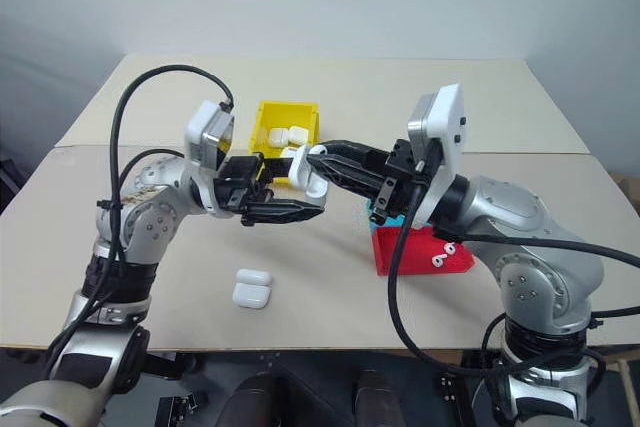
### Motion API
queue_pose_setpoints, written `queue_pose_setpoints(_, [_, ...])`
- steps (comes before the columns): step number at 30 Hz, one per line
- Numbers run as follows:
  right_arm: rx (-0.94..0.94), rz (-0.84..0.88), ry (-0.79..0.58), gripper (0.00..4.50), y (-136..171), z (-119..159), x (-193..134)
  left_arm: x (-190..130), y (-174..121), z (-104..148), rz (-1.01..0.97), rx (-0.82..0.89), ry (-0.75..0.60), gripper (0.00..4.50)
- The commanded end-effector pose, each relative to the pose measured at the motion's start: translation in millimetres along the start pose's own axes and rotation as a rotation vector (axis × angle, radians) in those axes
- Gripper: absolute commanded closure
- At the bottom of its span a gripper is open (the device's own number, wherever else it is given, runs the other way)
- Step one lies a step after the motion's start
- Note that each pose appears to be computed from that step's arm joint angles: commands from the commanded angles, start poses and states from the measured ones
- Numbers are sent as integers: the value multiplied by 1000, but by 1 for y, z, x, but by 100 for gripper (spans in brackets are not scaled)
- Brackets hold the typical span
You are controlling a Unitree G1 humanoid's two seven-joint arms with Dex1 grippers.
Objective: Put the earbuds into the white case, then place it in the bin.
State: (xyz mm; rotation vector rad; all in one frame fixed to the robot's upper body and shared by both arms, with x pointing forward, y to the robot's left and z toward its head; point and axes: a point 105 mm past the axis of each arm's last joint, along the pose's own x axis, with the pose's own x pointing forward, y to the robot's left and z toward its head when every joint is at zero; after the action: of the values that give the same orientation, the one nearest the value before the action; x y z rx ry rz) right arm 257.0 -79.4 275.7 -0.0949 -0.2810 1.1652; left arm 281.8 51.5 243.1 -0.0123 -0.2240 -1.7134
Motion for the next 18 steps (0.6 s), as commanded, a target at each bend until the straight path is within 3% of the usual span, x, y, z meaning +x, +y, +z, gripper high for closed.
queue_pose_setpoints(1, [-12,51,39,387,5,-4,-3,2,-4,17,-14,95,-36,173])
queue_pose_setpoints(9, [-43,95,79,127,5,-4,-7,2,-3,16,6,108,-49,173])
queue_pose_setpoints(18, [-118,45,124,127,-25,19,-24,-4,-4,12,32,104,-42,173])
